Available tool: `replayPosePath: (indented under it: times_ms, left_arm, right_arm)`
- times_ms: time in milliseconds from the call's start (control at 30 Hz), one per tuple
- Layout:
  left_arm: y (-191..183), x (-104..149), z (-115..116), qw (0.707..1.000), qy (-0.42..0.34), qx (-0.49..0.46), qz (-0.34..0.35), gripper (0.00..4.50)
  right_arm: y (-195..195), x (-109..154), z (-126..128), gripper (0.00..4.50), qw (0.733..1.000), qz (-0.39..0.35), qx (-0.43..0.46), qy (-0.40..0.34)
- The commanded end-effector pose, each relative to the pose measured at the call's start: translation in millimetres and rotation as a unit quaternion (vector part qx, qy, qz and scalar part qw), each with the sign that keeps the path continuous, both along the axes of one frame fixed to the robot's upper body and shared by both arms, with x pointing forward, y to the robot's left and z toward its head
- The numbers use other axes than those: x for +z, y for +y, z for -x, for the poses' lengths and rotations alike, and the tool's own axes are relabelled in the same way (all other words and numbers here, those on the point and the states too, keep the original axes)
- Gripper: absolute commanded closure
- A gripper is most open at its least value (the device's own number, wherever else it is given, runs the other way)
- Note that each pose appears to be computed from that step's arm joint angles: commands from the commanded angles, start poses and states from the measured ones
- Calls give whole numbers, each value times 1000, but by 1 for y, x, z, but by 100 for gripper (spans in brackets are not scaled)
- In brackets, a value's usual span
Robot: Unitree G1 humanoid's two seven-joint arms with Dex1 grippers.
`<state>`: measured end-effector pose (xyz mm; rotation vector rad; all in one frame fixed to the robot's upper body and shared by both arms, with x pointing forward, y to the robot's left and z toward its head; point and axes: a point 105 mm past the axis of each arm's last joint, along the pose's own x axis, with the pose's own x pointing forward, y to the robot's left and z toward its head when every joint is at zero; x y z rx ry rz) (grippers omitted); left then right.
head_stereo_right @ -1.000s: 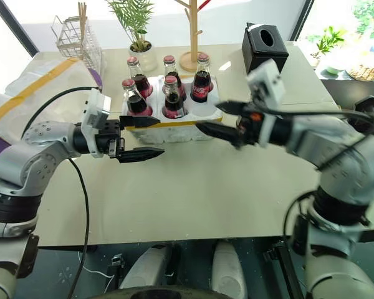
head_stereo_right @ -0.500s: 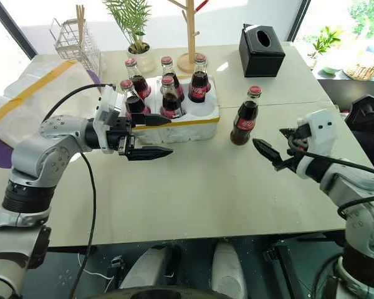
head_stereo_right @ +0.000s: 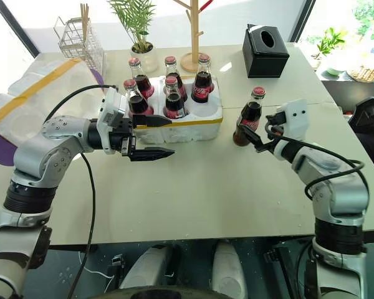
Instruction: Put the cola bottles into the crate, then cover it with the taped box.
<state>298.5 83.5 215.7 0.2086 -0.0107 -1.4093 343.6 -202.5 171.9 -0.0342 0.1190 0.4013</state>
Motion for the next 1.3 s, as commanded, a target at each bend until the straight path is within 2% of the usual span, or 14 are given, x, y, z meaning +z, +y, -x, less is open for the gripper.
replayPosePath:
  times_ms: [33,200,300,400,467,667,800,933,1100,1300]
  left_arm:
    - [0,15,1,999,-32,-1,8,0]
    - [-1,17,-1,999,-35,1,11,0]
    - [-2,17,0,999,-36,0,11,0]
    - [0,18,-1,999,-39,3,11,0]
    - [2,20,-3,999,-42,10,13,0]
    - [7,24,-6,998,-48,24,17,0]
    - [9,25,-8,998,-49,30,19,0]
    - [9,27,-10,998,-51,35,20,0]
    - [10,29,-11,997,-56,41,20,0]
    - [15,29,-8,997,-58,51,17,0]
  right_arm:
    - [5,9,-13,2,1000,-5,0,-26]
    - [6,8,-34,2,999,-19,-12,-34]
    - [7,11,-39,2,999,-25,-7,-40]
    - [7,16,-39,84,998,-28,-3,-47]
    - [8,22,-37,173,998,-32,3,-56]
    - [6,63,-26,173,995,-23,28,-96]
    - [23,123,-19,173,984,-31,85,-156]
    - [50,156,-20,173,973,-63,136,-176]
    - [84,159,-25,173,966,-70,182,-172]
    - [111,135,-41,173,967,-61,197,-147]
